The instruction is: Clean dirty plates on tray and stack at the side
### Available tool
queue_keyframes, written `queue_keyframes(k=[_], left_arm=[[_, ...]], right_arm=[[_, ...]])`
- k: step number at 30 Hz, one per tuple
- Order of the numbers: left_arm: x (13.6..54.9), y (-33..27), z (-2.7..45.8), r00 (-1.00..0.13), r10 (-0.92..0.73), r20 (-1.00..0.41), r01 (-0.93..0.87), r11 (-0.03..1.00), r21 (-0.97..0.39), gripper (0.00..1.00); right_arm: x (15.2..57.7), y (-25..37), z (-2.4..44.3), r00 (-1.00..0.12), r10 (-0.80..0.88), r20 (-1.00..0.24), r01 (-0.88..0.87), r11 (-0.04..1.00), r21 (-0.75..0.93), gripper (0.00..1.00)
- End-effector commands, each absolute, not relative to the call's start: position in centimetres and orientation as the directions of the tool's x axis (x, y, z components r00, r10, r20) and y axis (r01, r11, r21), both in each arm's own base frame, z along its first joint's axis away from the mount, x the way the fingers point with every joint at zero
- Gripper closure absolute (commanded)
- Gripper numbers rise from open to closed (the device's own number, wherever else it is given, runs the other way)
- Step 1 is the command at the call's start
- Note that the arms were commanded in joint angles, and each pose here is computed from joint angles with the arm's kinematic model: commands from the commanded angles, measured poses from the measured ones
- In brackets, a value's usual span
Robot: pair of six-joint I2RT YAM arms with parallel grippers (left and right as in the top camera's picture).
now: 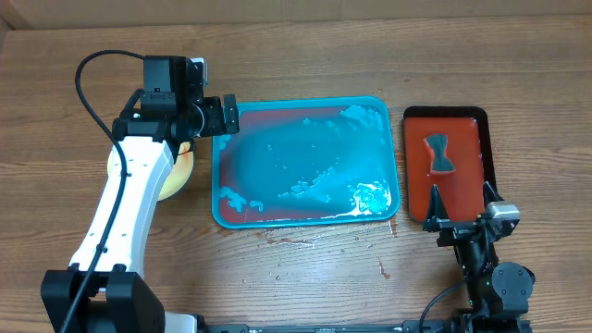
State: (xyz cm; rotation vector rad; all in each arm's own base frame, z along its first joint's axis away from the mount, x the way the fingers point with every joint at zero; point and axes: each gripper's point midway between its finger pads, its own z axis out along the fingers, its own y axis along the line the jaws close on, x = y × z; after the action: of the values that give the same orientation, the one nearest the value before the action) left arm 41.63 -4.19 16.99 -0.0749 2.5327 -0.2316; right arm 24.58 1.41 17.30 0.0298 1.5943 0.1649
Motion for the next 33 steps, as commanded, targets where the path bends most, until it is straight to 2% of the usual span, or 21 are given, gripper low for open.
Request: queue_keyframes(k=[1, 7, 13, 18, 24, 33], left_arm=[[41.9, -4.5, 17.1, -0.824, -0.088, -0.560, 0.017, 0.984, -0.180, 0.00], [41.1, -4.3, 18.8, -0.807, -0.088, -0.584, 0.020, 0.984, -0.175, 0.00], [39.6, -2.6, 21.0, -0.733, -0.082, -0.676, -0.018, 0.995, -0.102, 0.00], [37.8, -2.4, 20.6, -0.561, -0.060, -0.826, 0.024, 0.996, -0.088, 0.00], [33.3, -2.2, 18.6, -0.373, -0.071, -0.925, 0.043, 0.995, -0.093, 0.00], [27.8, -1.3, 16.9, -0.216, -0.087, -0.973, 0.037, 0.995, -0.097, 0.00]], right_arm=[[24.6, 1.6, 17.1, -0.030, 0.130, -0.991, -0.093, 0.987, 0.132, 0.00], [24.6, 1.6, 17.1, -0.030, 0.130, -0.991, -0.093, 0.987, 0.132, 0.00], [24.6, 1.6, 17.1, -0.030, 0.130, -0.991, -0.093, 0.987, 0.132, 0.00], [24.6, 1.6, 17.1, -0.030, 0.130, -0.991, -0.093, 0.987, 0.132, 0.00], [24.6, 1.6, 17.1, -0.030, 0.129, -0.991, -0.093, 0.987, 0.131, 0.00], [24.6, 1.6, 17.1, -0.030, 0.130, -0.991, -0.093, 0.987, 0.132, 0.00]])
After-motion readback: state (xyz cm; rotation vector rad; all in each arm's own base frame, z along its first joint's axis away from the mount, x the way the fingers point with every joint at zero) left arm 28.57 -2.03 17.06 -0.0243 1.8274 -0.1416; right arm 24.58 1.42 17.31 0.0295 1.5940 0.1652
